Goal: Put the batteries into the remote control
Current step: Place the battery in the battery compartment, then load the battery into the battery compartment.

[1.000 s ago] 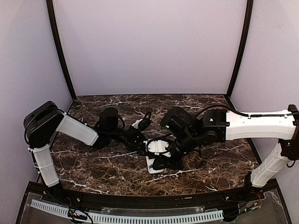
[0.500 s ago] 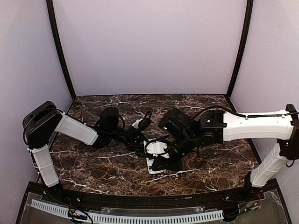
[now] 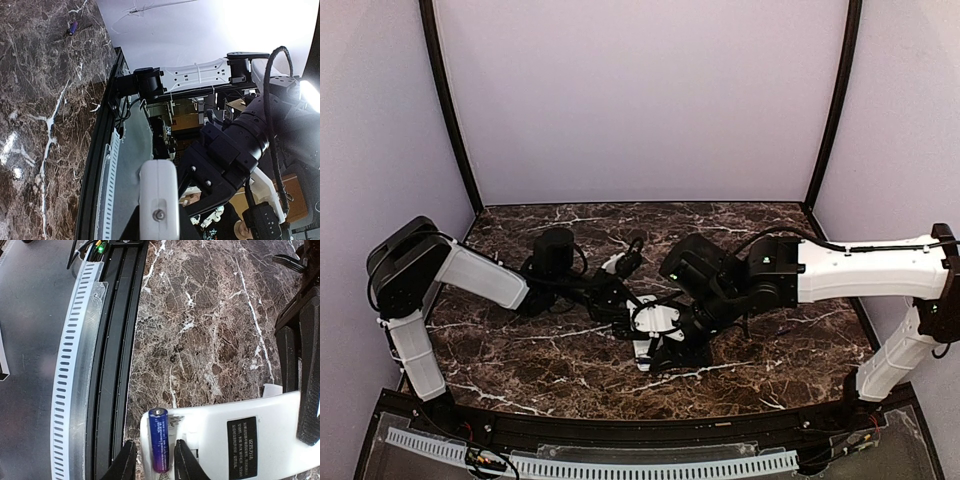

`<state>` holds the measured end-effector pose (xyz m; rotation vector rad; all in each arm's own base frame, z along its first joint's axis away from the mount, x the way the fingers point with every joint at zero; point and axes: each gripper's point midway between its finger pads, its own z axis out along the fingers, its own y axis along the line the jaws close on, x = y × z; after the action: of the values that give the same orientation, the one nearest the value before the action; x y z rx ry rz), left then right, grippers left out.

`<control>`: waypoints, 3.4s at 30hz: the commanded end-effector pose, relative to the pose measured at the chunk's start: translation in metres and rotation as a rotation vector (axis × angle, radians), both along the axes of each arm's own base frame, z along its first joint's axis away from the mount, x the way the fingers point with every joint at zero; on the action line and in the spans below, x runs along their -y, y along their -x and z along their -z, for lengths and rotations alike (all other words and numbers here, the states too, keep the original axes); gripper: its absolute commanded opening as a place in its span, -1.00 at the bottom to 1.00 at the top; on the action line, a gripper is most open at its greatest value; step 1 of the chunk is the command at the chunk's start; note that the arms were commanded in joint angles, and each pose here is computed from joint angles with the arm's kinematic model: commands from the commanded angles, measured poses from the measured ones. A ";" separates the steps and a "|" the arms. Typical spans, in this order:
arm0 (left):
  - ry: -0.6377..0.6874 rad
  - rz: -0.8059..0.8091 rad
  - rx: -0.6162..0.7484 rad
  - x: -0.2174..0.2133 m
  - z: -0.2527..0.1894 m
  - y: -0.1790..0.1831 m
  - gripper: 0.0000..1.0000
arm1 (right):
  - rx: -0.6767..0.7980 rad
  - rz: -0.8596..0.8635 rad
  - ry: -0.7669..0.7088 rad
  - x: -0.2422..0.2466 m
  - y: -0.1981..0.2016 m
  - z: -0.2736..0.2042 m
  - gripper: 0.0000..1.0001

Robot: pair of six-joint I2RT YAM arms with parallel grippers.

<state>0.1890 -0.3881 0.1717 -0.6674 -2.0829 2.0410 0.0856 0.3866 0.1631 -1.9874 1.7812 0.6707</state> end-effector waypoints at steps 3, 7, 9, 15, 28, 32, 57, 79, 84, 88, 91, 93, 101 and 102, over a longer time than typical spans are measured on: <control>0.050 -0.001 0.071 0.002 -0.025 -0.001 -0.99 | 0.054 0.045 -0.016 0.003 -0.008 -0.009 -0.40; 0.034 -0.030 0.086 0.002 -0.021 -0.007 -0.99 | 0.053 0.120 -0.074 0.004 -0.025 -0.030 -0.23; 0.032 -0.039 0.093 0.002 -0.021 -0.010 -0.99 | 0.048 0.161 -0.115 0.006 -0.035 -0.042 -0.14; 0.030 -0.056 0.102 0.003 -0.022 -0.015 -1.00 | 0.042 0.297 -0.276 0.014 -0.062 -0.084 0.25; 0.033 -0.136 0.124 -0.003 -0.026 -0.036 -0.99 | -0.462 0.702 -0.299 0.055 -0.094 -0.050 0.97; 0.018 -0.149 0.140 -0.003 -0.025 -0.039 -0.99 | -0.628 0.670 -0.272 0.048 -0.082 -0.037 0.97; 0.042 -0.209 0.140 -0.004 -0.031 -0.054 -0.99 | -0.945 0.565 -0.200 0.012 -0.064 -0.006 0.72; 0.042 -0.205 0.134 -0.003 -0.029 -0.054 -0.99 | -0.930 0.564 -0.164 0.001 -0.064 -0.002 0.57; 0.041 -0.203 0.132 -0.003 -0.029 -0.053 -1.00 | -0.924 0.556 -0.163 -0.001 -0.064 -0.003 0.55; 0.041 -0.205 0.132 -0.003 -0.029 -0.054 -1.00 | -0.920 0.556 -0.154 -0.001 -0.062 -0.001 0.50; 0.041 -0.206 0.131 -0.003 -0.028 -0.054 -0.99 | -0.917 0.559 -0.145 -0.001 -0.062 0.002 0.45; 0.041 -0.205 0.131 -0.003 -0.029 -0.054 -0.99 | -0.913 0.559 -0.143 -0.001 -0.062 0.002 0.40; 0.042 -0.206 0.129 -0.003 -0.028 -0.054 -0.99 | -0.907 0.563 -0.139 -0.002 -0.064 0.003 0.30; 0.044 -0.206 0.131 -0.002 -0.029 -0.054 -0.99 | -0.906 0.563 -0.139 -0.003 -0.064 0.003 0.29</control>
<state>0.2398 -0.3853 0.1842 -0.5711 -2.2910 2.1480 0.1473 0.3835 0.1582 -0.9844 2.5411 1.5884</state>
